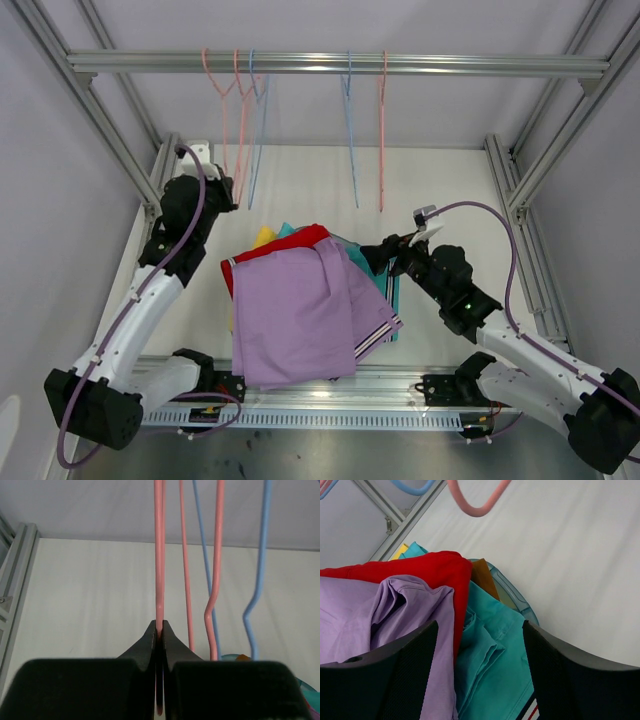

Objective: Remove the trousers from the hanger
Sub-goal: Move the hanger to the clothesline.

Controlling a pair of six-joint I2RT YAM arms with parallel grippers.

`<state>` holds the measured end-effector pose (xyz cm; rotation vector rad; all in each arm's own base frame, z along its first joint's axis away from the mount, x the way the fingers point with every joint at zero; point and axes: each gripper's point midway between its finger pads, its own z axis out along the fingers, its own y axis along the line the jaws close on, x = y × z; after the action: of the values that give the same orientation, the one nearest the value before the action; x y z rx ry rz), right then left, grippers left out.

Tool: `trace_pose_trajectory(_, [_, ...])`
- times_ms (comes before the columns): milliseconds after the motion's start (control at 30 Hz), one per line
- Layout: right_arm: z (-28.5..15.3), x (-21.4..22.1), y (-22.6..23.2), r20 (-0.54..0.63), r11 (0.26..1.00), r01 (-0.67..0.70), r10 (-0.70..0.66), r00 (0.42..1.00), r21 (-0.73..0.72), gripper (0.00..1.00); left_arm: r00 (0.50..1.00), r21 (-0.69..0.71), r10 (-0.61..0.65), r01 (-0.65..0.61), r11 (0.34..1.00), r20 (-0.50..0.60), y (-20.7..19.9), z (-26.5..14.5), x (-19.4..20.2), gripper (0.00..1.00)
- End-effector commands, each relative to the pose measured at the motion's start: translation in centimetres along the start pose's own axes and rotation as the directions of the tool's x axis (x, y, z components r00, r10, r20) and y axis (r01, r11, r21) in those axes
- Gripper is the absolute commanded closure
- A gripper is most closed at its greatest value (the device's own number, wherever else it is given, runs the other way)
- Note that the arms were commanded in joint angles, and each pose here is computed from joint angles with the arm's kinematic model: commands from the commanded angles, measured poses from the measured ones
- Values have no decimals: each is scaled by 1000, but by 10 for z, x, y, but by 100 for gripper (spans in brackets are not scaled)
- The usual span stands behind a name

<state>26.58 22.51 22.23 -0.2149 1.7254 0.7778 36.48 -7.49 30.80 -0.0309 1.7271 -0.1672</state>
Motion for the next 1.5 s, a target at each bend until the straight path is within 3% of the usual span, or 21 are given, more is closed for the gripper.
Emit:
trace_pose_trajectory(0, [2, -12, 3, 51, 1000, -16, 17, 999, -18, 27, 999, 25, 16, -17, 1000, 44, -18, -3, -23, 99])
trace_pose_trajectory(500, [2, -5, -4, 36, 999, -32, 33, 999, -23, 27, 991, 89, 136, -136, 987, 3, -94, -5, -15, 100])
trace_pose_trajectory(900, [1, 2, -11, 22, 999, -47, 48, 999, -24, 27, 974, 209, 212, -192, 959, -77, -199, 22, 13, 99])
trace_pose_trajectory(1133, [-1, 6, -19, 13, 998, -54, 54, 998, -14, 27, 970, 220, 227, -204, 954, -85, -222, 25, 18, 99])
trace_pose_trajectory(1233, [-1, 6, -22, 12, 998, -58, 58, 998, -10, 27, 971, 219, 221, -198, 956, -86, -224, 23, 18, 86])
trace_pose_trajectory(1333, [-1, 7, -23, 9, 998, -60, 60, 998, -9, 27, 970, 215, 227, -204, 955, -91, -223, 19, 20, 83])
trace_pose_trajectory(1467, [-1, 9, -24, 2, 998, -63, 63, 998, -3, 27, 967, 194, 235, -213, 958, -99, -216, 9, 17, 61])
